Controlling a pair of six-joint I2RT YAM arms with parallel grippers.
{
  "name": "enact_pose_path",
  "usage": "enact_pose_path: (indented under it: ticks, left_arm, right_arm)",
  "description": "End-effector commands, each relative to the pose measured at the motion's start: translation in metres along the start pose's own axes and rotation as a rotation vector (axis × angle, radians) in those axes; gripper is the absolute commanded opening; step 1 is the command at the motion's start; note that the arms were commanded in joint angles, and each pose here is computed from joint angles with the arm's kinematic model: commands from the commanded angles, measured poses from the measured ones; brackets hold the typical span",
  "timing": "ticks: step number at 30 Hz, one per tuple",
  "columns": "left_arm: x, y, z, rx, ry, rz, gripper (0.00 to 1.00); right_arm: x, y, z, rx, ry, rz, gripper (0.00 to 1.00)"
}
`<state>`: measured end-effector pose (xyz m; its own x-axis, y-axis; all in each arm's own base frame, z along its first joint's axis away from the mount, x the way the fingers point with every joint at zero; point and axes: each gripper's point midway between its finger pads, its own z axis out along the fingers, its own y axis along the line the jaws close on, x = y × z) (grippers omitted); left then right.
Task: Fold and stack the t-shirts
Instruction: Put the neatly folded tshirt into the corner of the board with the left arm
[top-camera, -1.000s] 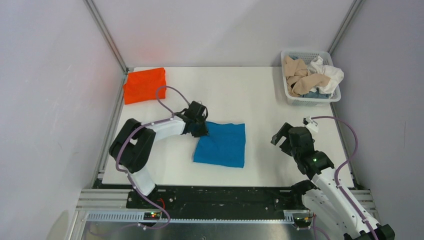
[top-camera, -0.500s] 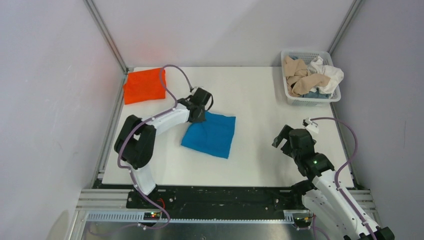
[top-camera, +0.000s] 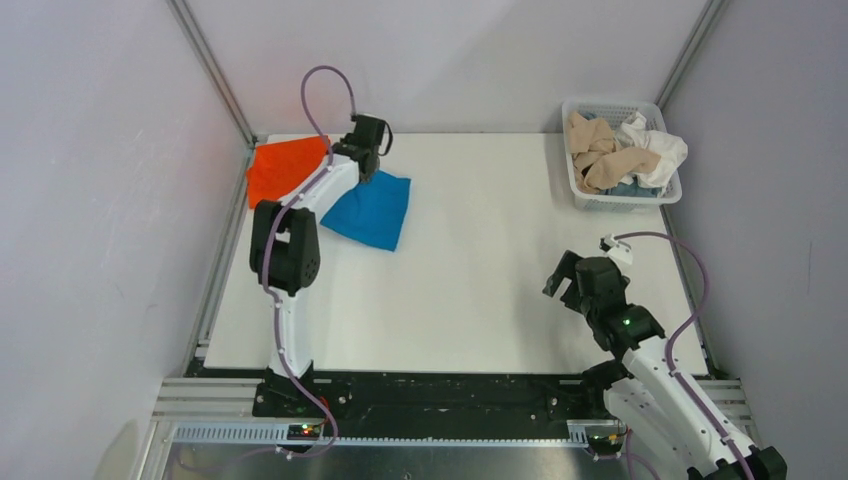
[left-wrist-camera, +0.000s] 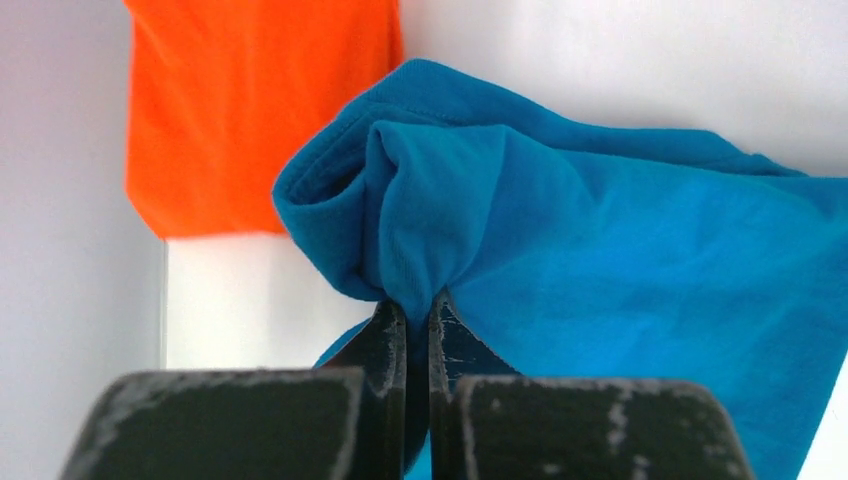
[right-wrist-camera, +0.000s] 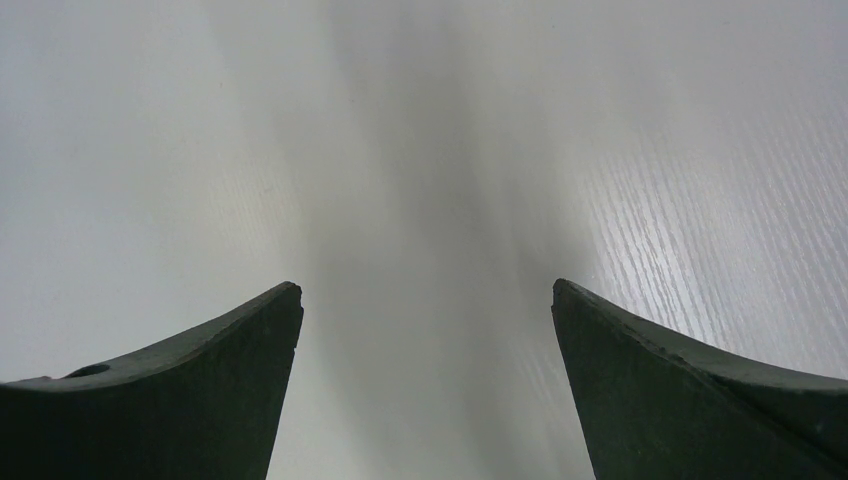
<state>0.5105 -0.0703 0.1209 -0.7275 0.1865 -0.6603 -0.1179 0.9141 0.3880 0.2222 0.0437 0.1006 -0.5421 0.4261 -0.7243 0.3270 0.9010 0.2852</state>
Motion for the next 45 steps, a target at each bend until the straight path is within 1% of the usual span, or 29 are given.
enact_pose_path:
  ticks: [1,3,6,8,9,10,11,12,14,18,23,28,34,40,45]
  left_arm:
    - [-0.057,0.045,0.013,-0.067,-0.095,0.022,0.00]
    - [-0.080,0.062,0.018,-0.083,-0.134,0.004,0.00]
    - [-0.093,0.082,0.029,-0.109,-0.150,-0.001,0.00]
    - [-0.103,0.094,0.033,-0.132,-0.171,-0.009,0.00]
    - [-0.112,0.098,0.034,-0.143,-0.187,-0.005,0.00]
    - [-0.115,0.104,0.037,-0.155,-0.194,-0.007,0.00]
    - [-0.126,0.110,0.038,-0.170,-0.217,-0.005,0.00]
    - [-0.128,0.114,0.040,-0.178,-0.219,-0.003,0.00]
    - [-0.137,0.121,0.039,-0.185,-0.239,0.009,0.00]
    - [-0.152,0.128,0.027,-0.163,-0.283,0.034,0.00]
    - [-0.169,0.141,0.000,-0.163,-0.336,0.040,0.00]
    - [-0.180,0.152,-0.028,-0.149,-0.383,0.000,0.00]
    - [-0.187,0.164,-0.047,-0.161,-0.413,-0.030,0.00]
    - [-0.184,0.165,-0.048,-0.164,-0.406,-0.028,0.00]
    - [-0.174,0.163,-0.033,-0.170,-0.371,-0.015,0.00]
  right_arm:
    - [-0.011,0.014,0.004,-0.060,-0.044,-0.021,0.99]
    - [-0.009,0.022,0.006,-0.105,-0.048,-0.028,0.99]
    - [-0.007,0.030,0.008,-0.157,-0.057,-0.040,0.99]
    - [-0.010,0.038,0.007,-0.203,-0.096,-0.039,0.99]
    - [-0.016,0.047,0.003,-0.254,-0.133,-0.036,0.99]
    - [-0.013,0.048,0.003,-0.271,-0.139,-0.037,0.99]
    - [-0.016,0.053,0.000,-0.305,-0.164,-0.031,0.99]
    - [-0.019,0.055,-0.001,-0.321,-0.183,-0.025,0.99]
    - [-0.021,0.056,-0.002,-0.332,-0.206,-0.022,0.99]
    - [-0.020,0.052,0.001,-0.311,-0.211,-0.022,1.00]
    - [-0.016,0.050,0.007,-0.288,-0.196,-0.028,1.00]
    - [-0.015,0.049,0.010,-0.273,-0.192,-0.032,0.99]
    - [-0.015,0.045,0.011,-0.249,-0.200,-0.041,1.00]
    - [-0.014,0.043,0.013,-0.236,-0.193,-0.044,0.99]
    - [-0.011,0.042,0.016,-0.219,-0.192,-0.058,0.99]
